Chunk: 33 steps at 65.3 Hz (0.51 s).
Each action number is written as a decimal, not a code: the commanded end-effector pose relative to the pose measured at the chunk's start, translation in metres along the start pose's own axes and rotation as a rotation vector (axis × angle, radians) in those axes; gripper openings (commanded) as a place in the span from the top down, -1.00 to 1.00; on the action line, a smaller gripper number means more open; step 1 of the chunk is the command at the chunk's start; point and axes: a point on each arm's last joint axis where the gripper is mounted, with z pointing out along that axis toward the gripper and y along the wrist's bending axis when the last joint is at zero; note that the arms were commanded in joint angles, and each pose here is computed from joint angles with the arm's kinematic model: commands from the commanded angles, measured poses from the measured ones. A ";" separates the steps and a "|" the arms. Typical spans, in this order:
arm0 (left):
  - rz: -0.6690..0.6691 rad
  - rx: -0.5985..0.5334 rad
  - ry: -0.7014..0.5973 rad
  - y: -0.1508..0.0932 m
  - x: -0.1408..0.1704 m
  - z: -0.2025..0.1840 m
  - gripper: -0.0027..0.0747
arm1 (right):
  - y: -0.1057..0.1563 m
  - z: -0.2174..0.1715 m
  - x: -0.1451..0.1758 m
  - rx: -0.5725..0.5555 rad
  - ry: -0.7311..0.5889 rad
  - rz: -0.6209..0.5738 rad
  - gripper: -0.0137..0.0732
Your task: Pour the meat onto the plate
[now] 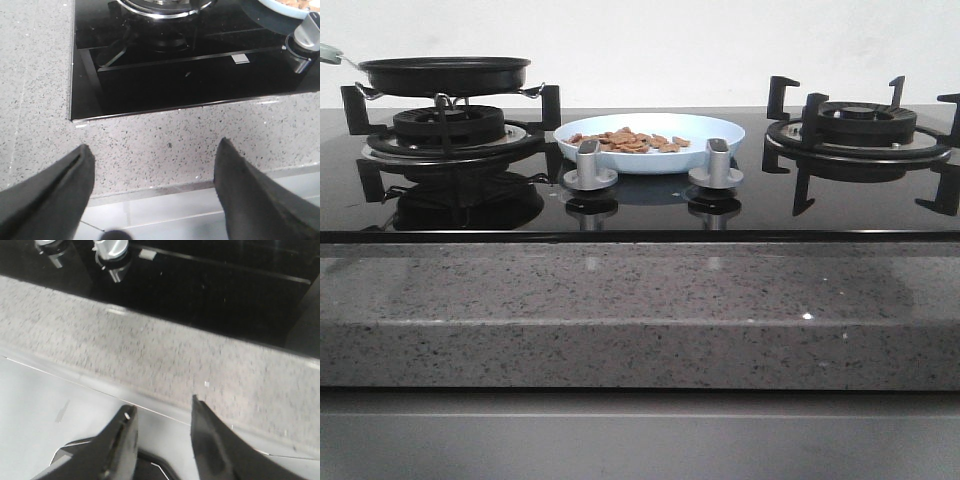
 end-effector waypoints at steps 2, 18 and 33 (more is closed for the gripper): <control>-0.015 0.010 -0.114 -0.001 -0.014 -0.006 -0.34 | 0.001 -0.013 0.005 0.003 -0.104 -0.003 0.01; -0.020 0.015 -0.131 -0.001 -0.016 -0.007 -0.27 | 0.001 -0.019 0.024 -0.001 -0.123 -0.009 0.23; -0.020 0.015 -0.132 -0.001 -0.016 -0.007 0.42 | 0.000 -0.012 0.031 -0.001 -0.078 -0.004 0.93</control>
